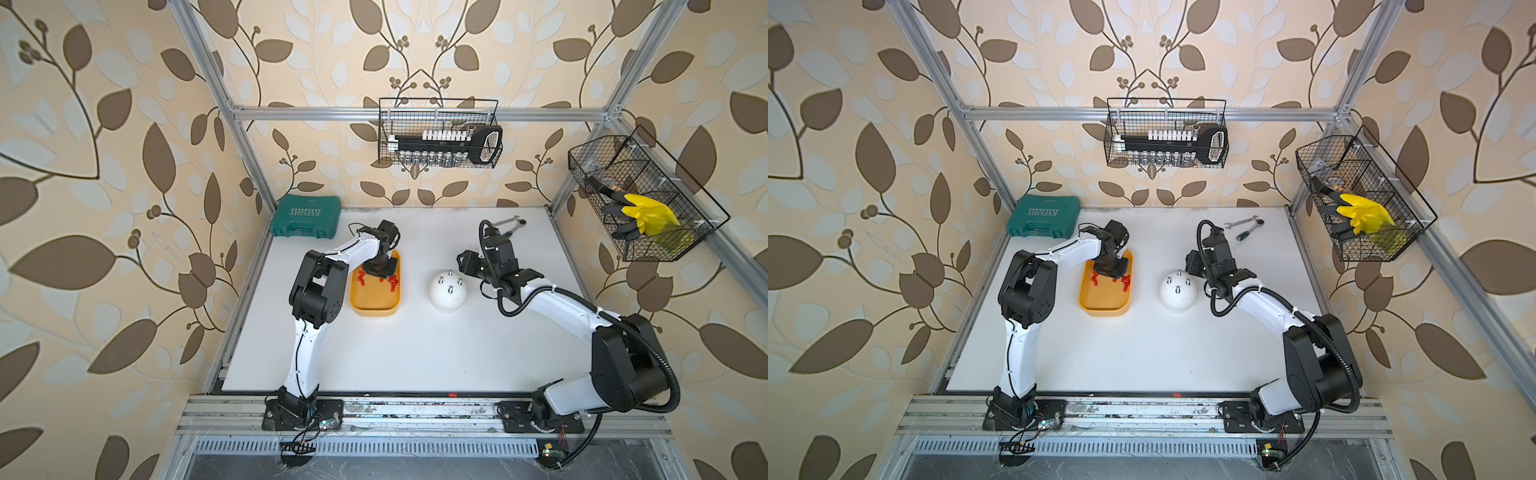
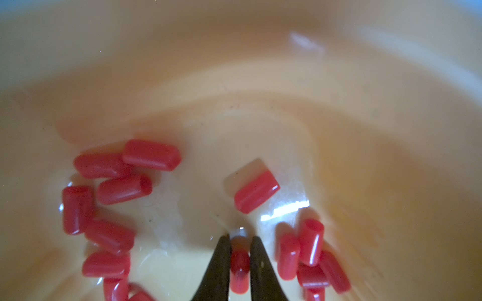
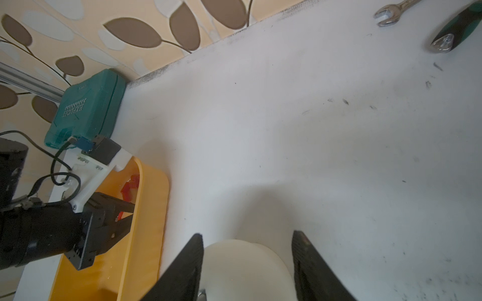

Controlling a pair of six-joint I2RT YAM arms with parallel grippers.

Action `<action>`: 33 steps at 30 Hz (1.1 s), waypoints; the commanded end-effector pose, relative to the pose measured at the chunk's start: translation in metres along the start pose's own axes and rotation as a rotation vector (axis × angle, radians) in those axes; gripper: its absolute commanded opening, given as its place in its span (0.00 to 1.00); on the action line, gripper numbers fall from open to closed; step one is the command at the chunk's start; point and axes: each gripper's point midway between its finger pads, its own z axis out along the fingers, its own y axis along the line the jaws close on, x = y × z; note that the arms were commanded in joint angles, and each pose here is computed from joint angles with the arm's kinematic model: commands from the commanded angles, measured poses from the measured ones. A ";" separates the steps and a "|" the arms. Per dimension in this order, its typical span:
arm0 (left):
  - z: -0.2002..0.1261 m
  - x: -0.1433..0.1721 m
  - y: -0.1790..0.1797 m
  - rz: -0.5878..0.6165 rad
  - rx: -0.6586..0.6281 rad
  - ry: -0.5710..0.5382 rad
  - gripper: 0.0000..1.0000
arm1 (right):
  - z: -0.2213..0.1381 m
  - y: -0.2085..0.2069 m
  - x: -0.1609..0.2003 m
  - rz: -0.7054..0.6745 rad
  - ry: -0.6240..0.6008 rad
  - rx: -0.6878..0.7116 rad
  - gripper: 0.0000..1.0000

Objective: Cover the protruding screws with screw protection sleeves
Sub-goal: Pick up the screw protection sleeve from the storage box.

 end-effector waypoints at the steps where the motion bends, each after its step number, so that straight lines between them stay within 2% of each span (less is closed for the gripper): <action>1: -0.030 -0.011 -0.003 -0.009 0.011 -0.078 0.16 | 0.002 0.001 0.006 0.003 0.009 -0.002 0.56; 8: -0.060 -0.019 -0.008 -0.029 0.045 -0.159 0.16 | 0.001 -0.001 0.005 -0.002 0.004 0.008 0.56; 18: -0.137 -0.030 -0.025 -0.063 0.163 -0.335 0.16 | -0.015 -0.012 0.003 -0.007 -0.063 0.028 0.56; 27: -0.204 -0.036 -0.084 -0.036 0.431 -0.513 0.16 | -0.034 -0.017 0.012 0.001 -0.133 -0.033 0.56; 33: -0.226 -0.035 -0.130 0.019 0.585 -0.605 0.16 | -0.056 -0.017 0.004 0.000 -0.249 -0.087 0.56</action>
